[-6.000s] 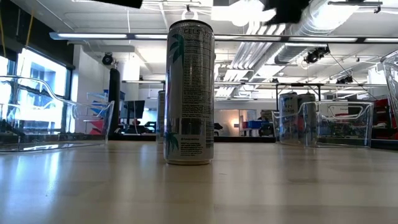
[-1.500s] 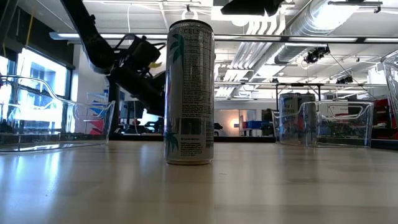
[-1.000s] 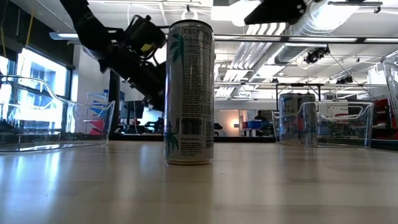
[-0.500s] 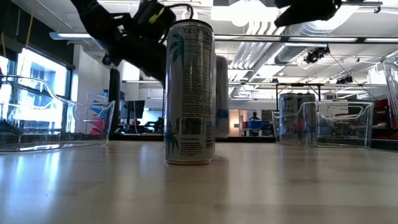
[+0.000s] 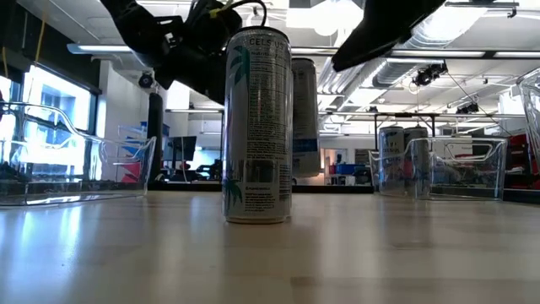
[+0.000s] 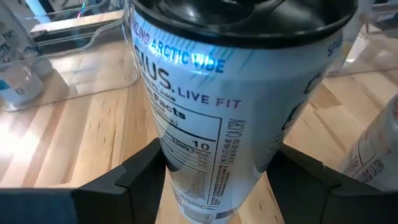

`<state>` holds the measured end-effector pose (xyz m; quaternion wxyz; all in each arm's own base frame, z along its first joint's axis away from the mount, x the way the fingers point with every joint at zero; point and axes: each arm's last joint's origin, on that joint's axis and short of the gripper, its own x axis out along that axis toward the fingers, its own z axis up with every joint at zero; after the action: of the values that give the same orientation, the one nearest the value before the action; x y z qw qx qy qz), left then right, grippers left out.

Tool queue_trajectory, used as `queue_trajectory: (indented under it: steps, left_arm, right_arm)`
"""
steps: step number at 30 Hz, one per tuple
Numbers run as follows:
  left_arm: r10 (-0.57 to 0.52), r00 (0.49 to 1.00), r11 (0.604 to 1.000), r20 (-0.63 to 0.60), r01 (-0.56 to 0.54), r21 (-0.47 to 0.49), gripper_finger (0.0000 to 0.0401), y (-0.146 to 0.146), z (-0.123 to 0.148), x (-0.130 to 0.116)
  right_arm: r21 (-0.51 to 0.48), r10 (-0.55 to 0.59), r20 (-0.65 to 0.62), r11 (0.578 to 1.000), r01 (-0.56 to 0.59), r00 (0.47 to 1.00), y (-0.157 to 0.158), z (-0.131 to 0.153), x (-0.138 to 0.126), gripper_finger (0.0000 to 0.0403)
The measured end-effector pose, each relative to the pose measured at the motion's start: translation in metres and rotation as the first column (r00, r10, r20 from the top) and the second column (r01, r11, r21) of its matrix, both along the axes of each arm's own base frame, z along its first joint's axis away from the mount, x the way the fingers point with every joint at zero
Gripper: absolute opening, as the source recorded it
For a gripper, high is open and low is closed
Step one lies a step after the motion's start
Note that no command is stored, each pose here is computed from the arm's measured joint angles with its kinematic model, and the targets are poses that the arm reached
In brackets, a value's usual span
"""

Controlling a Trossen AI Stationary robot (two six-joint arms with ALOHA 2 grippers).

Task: Sort soda cans
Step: Put the white-blue soda can into the top transparent bin

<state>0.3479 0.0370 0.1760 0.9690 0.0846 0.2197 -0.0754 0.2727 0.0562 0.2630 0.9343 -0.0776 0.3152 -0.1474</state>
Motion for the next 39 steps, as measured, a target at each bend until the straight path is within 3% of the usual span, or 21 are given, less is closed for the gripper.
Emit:
queue_trajectory:
  steps: [3, 8, 12, 25, 33, 39]
  left_arm:
    - [0.0, 1.0, 1.0, -0.02, 0.0, -0.001, 0.0237, 0.0, -0.002, -0.001]
    - [-0.003, 0.999, 1.0, -0.033, 0.003, 0.005, 0.0239, 0.0, -0.003, -0.002]
    - [-0.001, 0.998, 1.0, -0.059, 0.002, 0.004, 0.0239, 0.0, -0.005, -0.003]
    - [-0.011, 0.995, 1.0, -0.095, 0.012, 0.002, 0.0241, -0.001, -0.008, -0.005]
    - [0.003, 0.994, 1.0, -0.111, -0.003, 0.001, 0.0265, 0.0, -0.009, -0.006]
    - [0.118, 0.977, 0.992, -0.178, -0.122, -0.011, 0.0282, 0.01, -0.011, -0.01]
  right_arm:
    - [0.035, 0.021, -0.026, 0.999, -0.02, 0.999, -0.02, -0.001, 0.004, 0.0305]
    - [0.097, 0.205, -0.049, 0.975, -0.2, 0.978, -0.036, -0.008, 0.016, 0.0305]
    - [0.071, 0.207, -0.035, 0.976, -0.204, 0.978, -0.045, -0.015, 0.028, 0.0305]
    - [0.17, 0.329, 0.071, 0.926, -0.336, 0.942, -0.059, -0.04, 0.059, 0.0297]
    - [0.184, 0.303, 0.072, 0.932, -0.311, 0.95, -0.059, -0.042, 0.06, 0.0239]
    - [0.241, 0.124, 0.067, 0.961, -0.136, 0.99, -0.061, -0.036, 0.054, 0.0239]
